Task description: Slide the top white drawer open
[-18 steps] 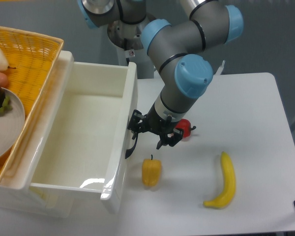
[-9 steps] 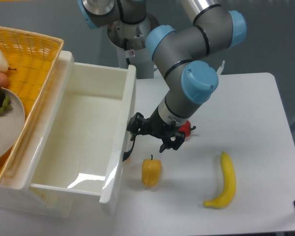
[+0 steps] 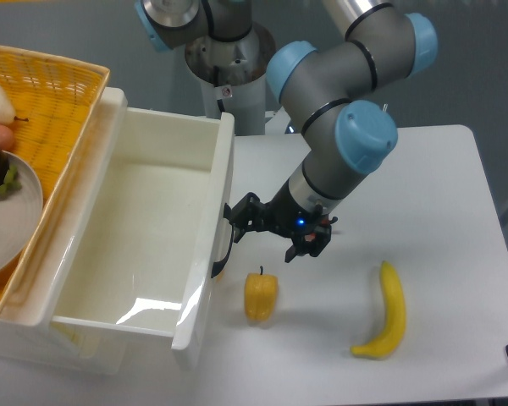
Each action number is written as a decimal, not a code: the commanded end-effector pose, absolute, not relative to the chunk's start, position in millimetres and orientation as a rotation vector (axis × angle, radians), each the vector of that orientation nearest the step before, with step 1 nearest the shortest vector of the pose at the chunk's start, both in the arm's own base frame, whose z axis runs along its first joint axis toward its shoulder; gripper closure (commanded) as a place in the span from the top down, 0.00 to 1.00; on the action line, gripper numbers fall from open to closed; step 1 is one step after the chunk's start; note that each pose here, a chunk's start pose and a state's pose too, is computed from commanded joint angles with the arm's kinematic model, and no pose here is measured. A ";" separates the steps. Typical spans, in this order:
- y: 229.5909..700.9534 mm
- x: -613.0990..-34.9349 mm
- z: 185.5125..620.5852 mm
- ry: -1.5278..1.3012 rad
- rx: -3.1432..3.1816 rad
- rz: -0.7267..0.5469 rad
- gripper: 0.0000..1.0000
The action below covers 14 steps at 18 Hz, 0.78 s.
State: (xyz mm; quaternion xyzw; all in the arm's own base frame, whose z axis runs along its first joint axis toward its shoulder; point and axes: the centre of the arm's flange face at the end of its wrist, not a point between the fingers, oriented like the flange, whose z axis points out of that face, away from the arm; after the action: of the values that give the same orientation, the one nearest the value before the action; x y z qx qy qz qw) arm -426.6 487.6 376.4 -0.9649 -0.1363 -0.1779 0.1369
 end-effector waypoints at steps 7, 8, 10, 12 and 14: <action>461.4 -465.9 387.2 -0.331 -2.798 -0.371 1.00; 457.4 -472.0 384.7 -0.296 -2.811 -0.343 1.00; 448.9 -481.5 372.5 -0.233 -2.864 -0.298 1.00; 440.5 -490.9 363.7 -0.163 -2.942 -0.235 1.00; 423.9 -507.4 356.8 -0.047 -2.973 -0.189 1.00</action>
State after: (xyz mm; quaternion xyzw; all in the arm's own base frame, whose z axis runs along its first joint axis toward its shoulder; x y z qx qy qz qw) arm -507.4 423.9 356.8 -0.9946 -0.0159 -0.0633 0.0811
